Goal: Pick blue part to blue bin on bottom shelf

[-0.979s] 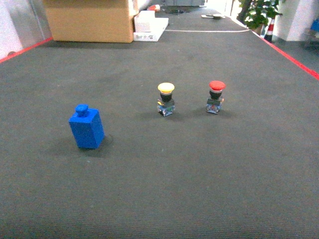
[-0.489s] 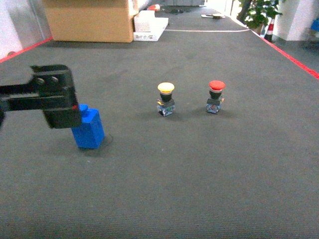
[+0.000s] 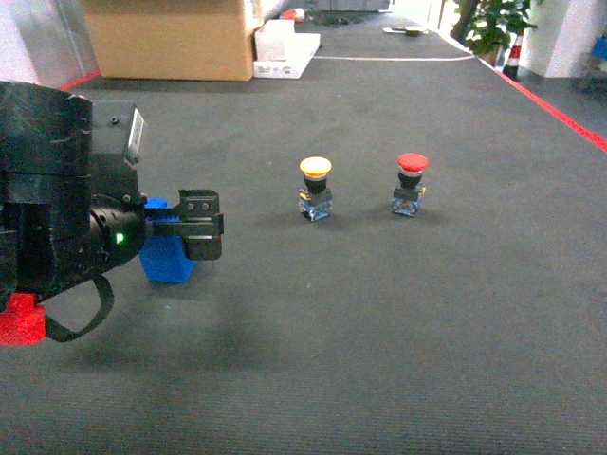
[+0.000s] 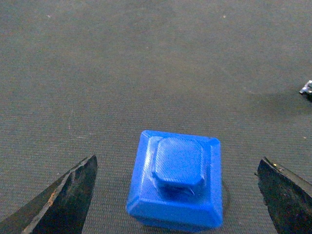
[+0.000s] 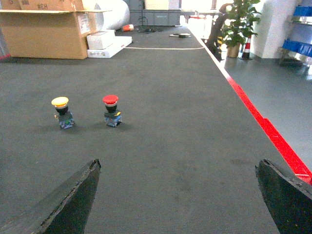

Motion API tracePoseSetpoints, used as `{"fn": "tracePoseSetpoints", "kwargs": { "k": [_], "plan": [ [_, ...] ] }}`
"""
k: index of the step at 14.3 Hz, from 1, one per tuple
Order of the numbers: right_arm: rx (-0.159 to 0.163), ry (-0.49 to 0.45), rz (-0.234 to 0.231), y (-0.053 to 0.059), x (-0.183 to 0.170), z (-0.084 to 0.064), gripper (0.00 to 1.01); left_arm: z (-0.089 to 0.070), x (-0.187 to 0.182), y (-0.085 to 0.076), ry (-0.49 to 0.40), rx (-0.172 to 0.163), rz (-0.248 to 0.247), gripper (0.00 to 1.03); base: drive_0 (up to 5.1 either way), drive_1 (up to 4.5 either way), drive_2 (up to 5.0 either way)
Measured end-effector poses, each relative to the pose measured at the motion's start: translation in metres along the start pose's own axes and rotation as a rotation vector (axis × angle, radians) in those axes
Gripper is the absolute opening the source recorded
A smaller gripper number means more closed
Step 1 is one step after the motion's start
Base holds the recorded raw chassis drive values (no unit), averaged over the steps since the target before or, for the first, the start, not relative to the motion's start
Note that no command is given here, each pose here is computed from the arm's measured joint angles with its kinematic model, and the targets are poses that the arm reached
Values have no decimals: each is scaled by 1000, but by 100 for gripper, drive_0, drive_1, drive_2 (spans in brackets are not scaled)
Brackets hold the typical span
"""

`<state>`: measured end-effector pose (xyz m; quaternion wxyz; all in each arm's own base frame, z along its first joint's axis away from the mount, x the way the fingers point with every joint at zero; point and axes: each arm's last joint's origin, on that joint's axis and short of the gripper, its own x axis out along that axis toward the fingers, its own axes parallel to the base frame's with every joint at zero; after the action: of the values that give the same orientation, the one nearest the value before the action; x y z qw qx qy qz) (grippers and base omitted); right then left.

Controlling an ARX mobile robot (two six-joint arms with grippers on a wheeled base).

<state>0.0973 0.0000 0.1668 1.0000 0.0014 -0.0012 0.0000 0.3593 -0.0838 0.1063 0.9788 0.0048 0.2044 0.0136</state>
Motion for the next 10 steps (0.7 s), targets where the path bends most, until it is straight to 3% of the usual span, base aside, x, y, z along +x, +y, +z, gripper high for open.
{"fn": "tracePoseSetpoints", "kwargs": {
  "k": [6,7,10],
  "plan": [
    [0,0,0,0,0,0,98,-7,53,-6,61,1,-18,98,0,0,0],
    [0,0,0,0,0,0,98,-8,56,-7,62,4,-21,94,0,0,0],
    [0,0,0,0,0,0,98,-8,58,-7,50,5,-25,62,0,0,0]
  ]
}}
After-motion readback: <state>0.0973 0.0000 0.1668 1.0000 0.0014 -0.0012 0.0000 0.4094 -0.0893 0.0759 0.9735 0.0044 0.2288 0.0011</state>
